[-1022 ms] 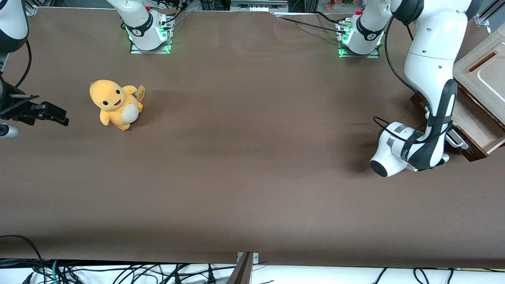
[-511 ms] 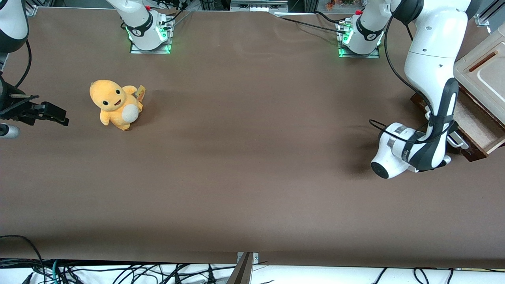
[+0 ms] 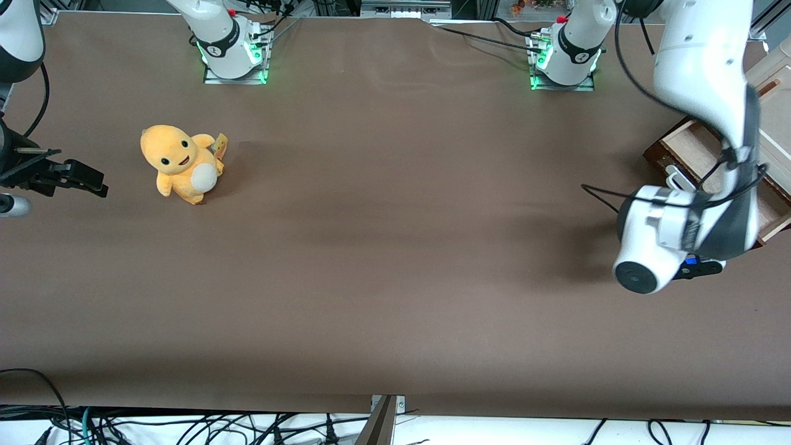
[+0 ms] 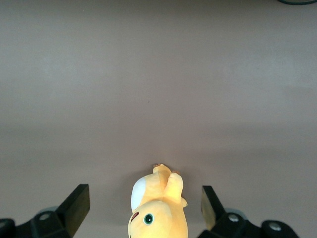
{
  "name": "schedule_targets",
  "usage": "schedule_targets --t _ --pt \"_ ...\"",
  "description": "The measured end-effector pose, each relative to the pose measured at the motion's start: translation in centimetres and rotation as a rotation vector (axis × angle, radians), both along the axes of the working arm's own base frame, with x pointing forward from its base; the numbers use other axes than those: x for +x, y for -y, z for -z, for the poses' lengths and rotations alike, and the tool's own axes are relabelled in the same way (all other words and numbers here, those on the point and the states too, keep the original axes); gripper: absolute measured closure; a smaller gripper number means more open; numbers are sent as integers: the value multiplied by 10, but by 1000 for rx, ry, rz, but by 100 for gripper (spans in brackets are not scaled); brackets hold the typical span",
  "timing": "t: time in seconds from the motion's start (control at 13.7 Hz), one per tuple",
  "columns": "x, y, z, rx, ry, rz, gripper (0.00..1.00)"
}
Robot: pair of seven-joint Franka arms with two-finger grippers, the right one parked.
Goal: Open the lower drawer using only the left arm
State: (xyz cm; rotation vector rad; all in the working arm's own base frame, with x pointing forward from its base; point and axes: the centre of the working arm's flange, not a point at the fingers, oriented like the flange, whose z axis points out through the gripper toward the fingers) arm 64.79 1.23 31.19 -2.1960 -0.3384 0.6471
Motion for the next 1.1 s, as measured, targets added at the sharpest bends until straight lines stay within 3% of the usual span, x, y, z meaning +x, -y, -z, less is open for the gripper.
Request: schedule_targets --t 0.22,0.44,0.66,0.8,0.95,1.1 --pt "6 34 -53 -238 13 70 0" --pt "3 71 -80 -484 49 44 0" --pt "8 68 -115 -703 109 -6 0" --pt "8 58 -150 -795 151 33 0" --pt "4 57 -190 -850 201 94 0" --pt "-3 66 -233 -928 285 175 0"
